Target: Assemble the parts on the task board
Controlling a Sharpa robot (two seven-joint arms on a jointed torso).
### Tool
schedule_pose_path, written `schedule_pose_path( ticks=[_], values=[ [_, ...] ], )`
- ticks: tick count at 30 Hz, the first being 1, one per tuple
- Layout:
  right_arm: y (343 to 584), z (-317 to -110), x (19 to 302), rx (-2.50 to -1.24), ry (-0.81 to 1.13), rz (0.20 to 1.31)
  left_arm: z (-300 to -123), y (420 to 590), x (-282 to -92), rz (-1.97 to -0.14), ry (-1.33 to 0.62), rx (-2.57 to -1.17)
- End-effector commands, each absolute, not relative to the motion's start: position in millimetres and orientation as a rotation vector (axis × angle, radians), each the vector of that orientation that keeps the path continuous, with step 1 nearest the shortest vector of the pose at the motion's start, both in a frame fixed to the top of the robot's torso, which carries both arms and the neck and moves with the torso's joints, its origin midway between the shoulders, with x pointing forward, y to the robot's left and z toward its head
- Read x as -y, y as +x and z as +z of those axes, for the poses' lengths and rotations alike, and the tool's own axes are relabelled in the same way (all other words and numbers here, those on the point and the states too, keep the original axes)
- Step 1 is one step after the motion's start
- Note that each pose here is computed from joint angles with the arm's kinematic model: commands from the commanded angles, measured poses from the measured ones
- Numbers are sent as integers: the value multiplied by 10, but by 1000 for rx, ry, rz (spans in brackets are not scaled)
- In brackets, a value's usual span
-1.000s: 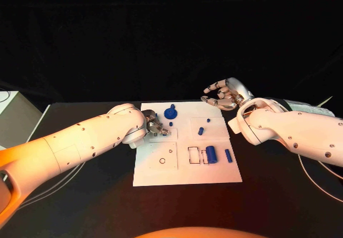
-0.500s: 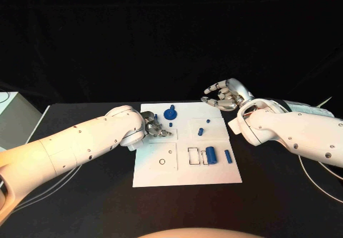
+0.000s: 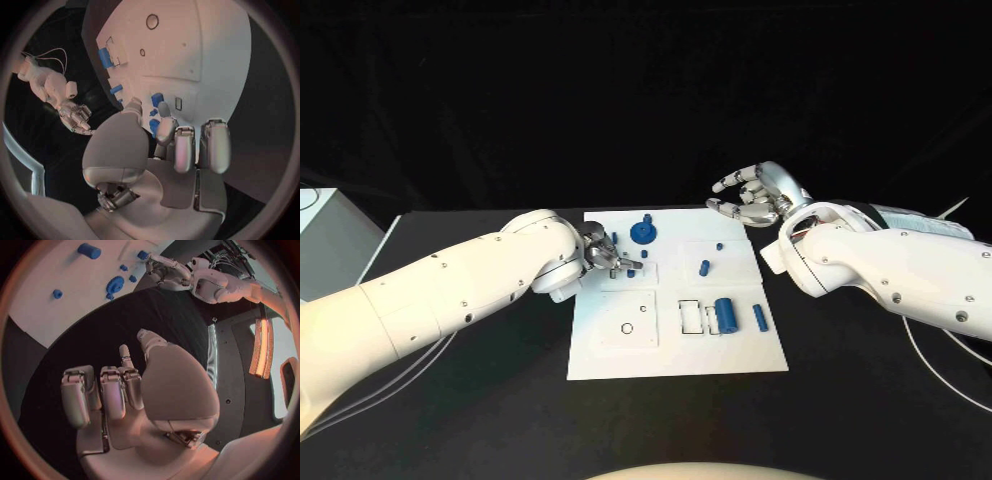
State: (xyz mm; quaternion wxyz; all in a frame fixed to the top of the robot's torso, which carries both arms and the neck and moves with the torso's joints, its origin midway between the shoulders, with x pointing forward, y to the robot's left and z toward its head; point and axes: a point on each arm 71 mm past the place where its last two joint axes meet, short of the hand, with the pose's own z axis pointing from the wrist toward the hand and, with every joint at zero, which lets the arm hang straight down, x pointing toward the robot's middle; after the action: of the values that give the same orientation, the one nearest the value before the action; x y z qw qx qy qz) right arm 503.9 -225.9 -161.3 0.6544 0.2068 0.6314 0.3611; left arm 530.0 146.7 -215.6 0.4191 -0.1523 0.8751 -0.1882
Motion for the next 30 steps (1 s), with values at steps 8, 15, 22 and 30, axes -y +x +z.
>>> schedule_pose_path(
  ticks=[8, 15, 22, 30],
  values=[
    [5033, -1606, 2270, -1423, 456, 823, -1887, 5352, -1520, -538, -432, -2150],
    [5039, -1608, 2284, -1422, 458, 819, -1760, 5486, -1617, -564, -487, -2120],
    [5042, -1605, 2294, -1421, 459, 817, -1699, 5685, -1672, -544, -509, -2074],
    [5038, -1585, 2289, -1417, 457, 821, -1634, 5878, -1677, -492, -507, -2058]
  ],
)
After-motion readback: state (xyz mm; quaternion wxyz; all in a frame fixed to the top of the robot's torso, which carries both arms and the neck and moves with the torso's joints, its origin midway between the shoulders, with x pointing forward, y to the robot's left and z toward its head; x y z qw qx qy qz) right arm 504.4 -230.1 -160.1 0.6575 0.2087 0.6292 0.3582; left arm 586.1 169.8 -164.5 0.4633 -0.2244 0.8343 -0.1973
